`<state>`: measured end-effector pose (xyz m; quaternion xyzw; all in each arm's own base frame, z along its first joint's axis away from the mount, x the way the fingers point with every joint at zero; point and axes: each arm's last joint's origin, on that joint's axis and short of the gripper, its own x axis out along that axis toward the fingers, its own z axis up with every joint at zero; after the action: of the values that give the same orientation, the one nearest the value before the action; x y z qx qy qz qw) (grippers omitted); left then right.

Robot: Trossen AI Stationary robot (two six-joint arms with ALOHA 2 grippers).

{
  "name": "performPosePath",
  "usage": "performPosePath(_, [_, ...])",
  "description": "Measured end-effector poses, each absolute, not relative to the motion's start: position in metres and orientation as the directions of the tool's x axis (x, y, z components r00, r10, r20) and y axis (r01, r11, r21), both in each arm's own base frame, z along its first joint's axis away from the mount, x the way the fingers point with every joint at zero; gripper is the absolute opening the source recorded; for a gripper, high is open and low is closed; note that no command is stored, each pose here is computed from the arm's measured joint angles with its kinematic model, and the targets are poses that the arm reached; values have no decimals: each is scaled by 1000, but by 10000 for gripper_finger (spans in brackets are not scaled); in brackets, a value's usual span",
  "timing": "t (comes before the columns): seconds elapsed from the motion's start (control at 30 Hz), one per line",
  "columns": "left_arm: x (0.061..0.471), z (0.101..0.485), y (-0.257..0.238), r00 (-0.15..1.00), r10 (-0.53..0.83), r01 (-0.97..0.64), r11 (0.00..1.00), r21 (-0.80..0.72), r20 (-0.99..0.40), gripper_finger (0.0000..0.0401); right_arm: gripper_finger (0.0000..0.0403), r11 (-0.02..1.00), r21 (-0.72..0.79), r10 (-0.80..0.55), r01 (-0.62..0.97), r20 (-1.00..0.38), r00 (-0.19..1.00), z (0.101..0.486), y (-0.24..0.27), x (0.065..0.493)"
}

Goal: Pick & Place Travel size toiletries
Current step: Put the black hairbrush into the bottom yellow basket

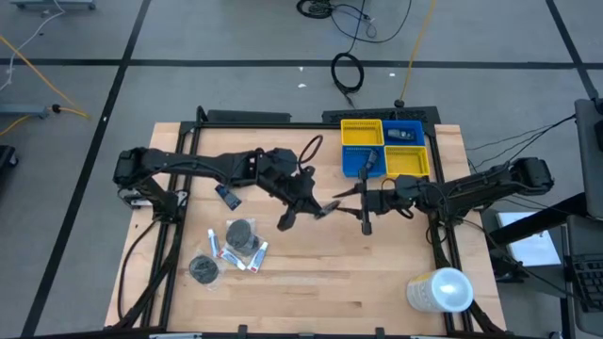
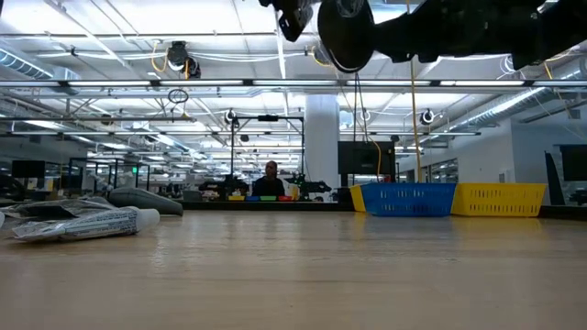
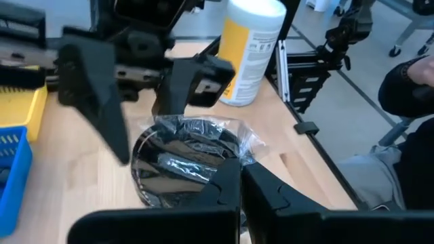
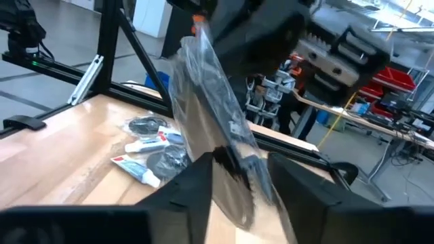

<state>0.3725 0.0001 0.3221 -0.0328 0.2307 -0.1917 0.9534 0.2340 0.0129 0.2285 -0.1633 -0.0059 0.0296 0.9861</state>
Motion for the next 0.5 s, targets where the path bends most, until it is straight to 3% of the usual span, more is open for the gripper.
performPosePath(0.23, [371,320,13,830,-329,294,944,-149,-451,5,23,933,-352,61,-72,-42,997,225,13,233])
performPosePath(0.5, [371,320,25,843,-286,234,958,-168,-456,24,17,939,-335,55,-74,-66,996,222,13,233])
